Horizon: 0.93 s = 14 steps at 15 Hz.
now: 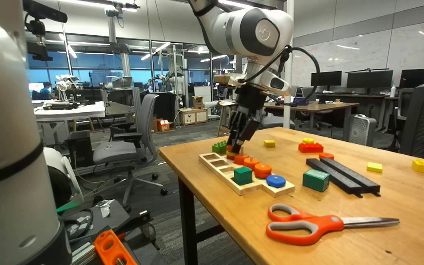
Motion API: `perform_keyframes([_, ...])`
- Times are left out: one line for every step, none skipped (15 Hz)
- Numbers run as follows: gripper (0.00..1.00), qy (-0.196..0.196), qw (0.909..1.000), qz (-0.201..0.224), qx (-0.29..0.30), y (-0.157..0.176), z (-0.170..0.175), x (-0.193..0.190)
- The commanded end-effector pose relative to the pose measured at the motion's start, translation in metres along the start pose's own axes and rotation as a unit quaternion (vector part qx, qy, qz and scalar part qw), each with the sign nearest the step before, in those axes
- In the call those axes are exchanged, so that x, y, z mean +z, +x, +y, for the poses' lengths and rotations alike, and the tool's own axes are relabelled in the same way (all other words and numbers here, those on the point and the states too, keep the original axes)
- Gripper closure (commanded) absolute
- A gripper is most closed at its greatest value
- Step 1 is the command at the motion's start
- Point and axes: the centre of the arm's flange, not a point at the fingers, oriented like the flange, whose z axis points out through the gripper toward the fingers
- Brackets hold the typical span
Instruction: Move the round orange block near the black object to the top of round yellow block on the wooden board
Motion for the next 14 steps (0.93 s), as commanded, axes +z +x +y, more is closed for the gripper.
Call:
perform_keyframes([0.32,0.004,0.9998,-0.016,0.011,0.006,-0.008,0.005])
perform_keyframes([0.26,0.003,0.9998,-0.016,0.01,0.006,-0.008,0.006])
perform_keyframes([0.19,0.003,0.9998,-0.013,0.013,0.005,-0.007,0.005])
perform_keyframes([0.12,0.004,0.9998,-0.01,0.016,0.005,-0.007,0.003])
perform_keyframes([0.03,0.005,0.9998,-0.001,0.021,0.004,-0.004,-0.001])
perform_keyframes([0.0,0.007,0.9996,0.009,0.027,0.003,-0.002,-0.006])
perform_keyframes([0.0,0.01,0.9993,0.018,0.032,0.001,0.0,-0.012])
perform_keyframes([0.0,0.013,0.9987,0.033,0.036,-0.001,0.002,-0.021])
perform_keyframes([0.0,0.018,0.998,0.045,0.039,-0.003,0.002,-0.029])
perform_keyframes([0.0,0.022,0.9969,0.062,0.043,-0.006,0.003,-0.04])
perform_keyframes([0.0,0.031,0.9953,0.08,0.045,-0.012,0.006,-0.053])
perform_keyframes([0.0,0.042,0.992,0.108,0.052,-0.019,0.01,-0.071])
perform_keyframes([0.0,0.05,0.9889,0.128,0.056,-0.024,0.013,-0.087])
perform_keyframes([0.0,0.054,0.9852,0.15,0.062,-0.032,0.018,-0.106])
